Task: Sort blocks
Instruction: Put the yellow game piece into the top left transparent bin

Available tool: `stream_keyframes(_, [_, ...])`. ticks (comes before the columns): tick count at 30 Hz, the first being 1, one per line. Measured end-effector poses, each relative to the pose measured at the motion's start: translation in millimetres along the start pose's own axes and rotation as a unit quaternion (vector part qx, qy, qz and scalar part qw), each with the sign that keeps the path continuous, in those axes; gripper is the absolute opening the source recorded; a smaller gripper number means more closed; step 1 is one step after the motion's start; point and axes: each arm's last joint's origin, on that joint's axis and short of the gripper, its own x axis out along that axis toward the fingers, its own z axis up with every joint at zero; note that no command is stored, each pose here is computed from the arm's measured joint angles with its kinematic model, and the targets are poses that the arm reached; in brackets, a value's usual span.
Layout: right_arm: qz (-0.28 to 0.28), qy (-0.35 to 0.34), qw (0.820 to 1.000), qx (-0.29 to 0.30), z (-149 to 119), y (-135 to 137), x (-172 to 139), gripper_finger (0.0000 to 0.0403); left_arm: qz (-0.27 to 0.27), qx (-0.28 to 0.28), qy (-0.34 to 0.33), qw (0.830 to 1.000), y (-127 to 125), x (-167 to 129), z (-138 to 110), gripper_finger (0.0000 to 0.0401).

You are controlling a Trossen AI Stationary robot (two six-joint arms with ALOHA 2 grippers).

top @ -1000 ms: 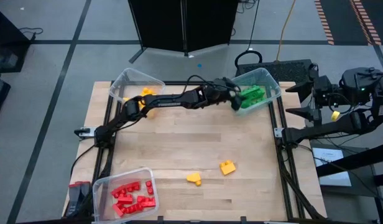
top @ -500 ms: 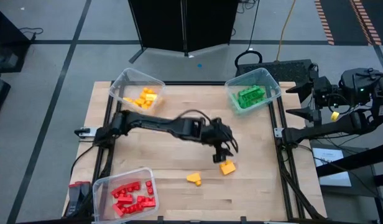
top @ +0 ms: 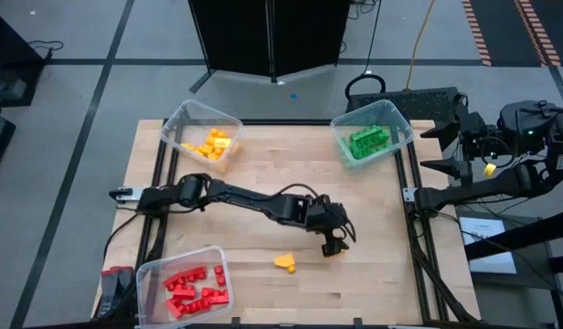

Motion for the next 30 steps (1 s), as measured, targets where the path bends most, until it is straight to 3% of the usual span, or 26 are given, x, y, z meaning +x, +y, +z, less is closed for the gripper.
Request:
stream_keyframes(4, [0.000, 0.000, 1.000, 0.000, 0, 0, 0, 0.0368, 0.051, 0.014, -0.019, 0.998, -21, -4, -6, 0.0351])
stream_keyframes(8, [0.000, 0.000, 1.000, 0.003, 0, 0, 0, 0.0368, 0.070, -0.012, -0.025, 0.997, -35, -1, -14, 0.0359])
stream_keyframes(22, [0.002, 0.001, 1.000, 0.024, 0, 0, 0, 0.0368, 0.121, -0.030, 0.005, 0.992, -50, 63, -76, 0.0358])
stream_keyframes(26, [0.002, 0.001, 1.000, 0.024, 0, 0, 0, 0.0368, 0.161, -0.021, -0.010, 0.987, -55, 70, -86, 0.0337])
stream_keyframes(30, [0.002, 0.001, 1.000, 0.031, 0, 0, 0, 0.0368, 0.162, -0.028, -0.010, 0.986, -59, 76, -94, 0.0273])
